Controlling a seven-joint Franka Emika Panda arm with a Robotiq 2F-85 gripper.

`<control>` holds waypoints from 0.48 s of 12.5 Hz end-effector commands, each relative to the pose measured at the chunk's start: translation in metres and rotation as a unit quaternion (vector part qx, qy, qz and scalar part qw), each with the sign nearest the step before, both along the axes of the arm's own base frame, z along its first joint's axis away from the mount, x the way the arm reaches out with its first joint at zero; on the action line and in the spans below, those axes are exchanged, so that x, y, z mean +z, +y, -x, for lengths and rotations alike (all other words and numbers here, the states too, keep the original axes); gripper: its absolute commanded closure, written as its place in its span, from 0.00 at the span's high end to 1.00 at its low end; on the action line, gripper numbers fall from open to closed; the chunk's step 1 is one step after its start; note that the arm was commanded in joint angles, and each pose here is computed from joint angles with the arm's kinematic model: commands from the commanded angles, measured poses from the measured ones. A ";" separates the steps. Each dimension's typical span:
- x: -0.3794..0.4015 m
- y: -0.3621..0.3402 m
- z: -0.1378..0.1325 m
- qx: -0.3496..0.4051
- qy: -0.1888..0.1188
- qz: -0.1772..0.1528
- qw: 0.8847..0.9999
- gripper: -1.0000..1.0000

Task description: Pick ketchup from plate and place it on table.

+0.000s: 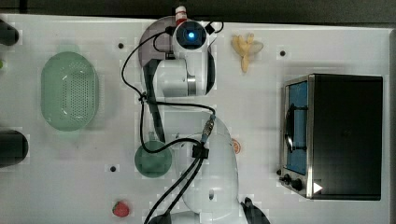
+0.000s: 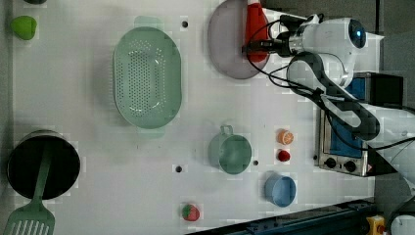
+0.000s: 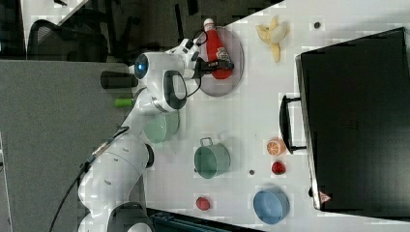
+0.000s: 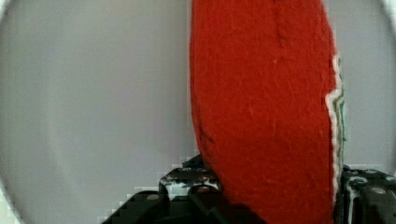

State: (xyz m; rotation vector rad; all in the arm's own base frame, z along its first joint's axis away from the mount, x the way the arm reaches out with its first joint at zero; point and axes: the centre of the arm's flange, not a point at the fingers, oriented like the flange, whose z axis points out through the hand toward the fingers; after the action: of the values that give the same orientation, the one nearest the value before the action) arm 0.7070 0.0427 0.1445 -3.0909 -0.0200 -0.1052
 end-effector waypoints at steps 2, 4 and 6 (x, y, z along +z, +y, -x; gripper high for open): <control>0.051 0.018 -0.011 0.018 -0.034 -0.005 0.999 0.59; 0.102 0.010 -0.015 -0.017 -0.051 -0.004 0.999 0.59; 0.156 -0.001 -0.011 -0.041 -0.038 0.002 0.998 0.59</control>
State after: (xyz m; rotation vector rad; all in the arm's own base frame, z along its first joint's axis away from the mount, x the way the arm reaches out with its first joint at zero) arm 0.6892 0.0559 0.1830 -3.1114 -0.0237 0.0682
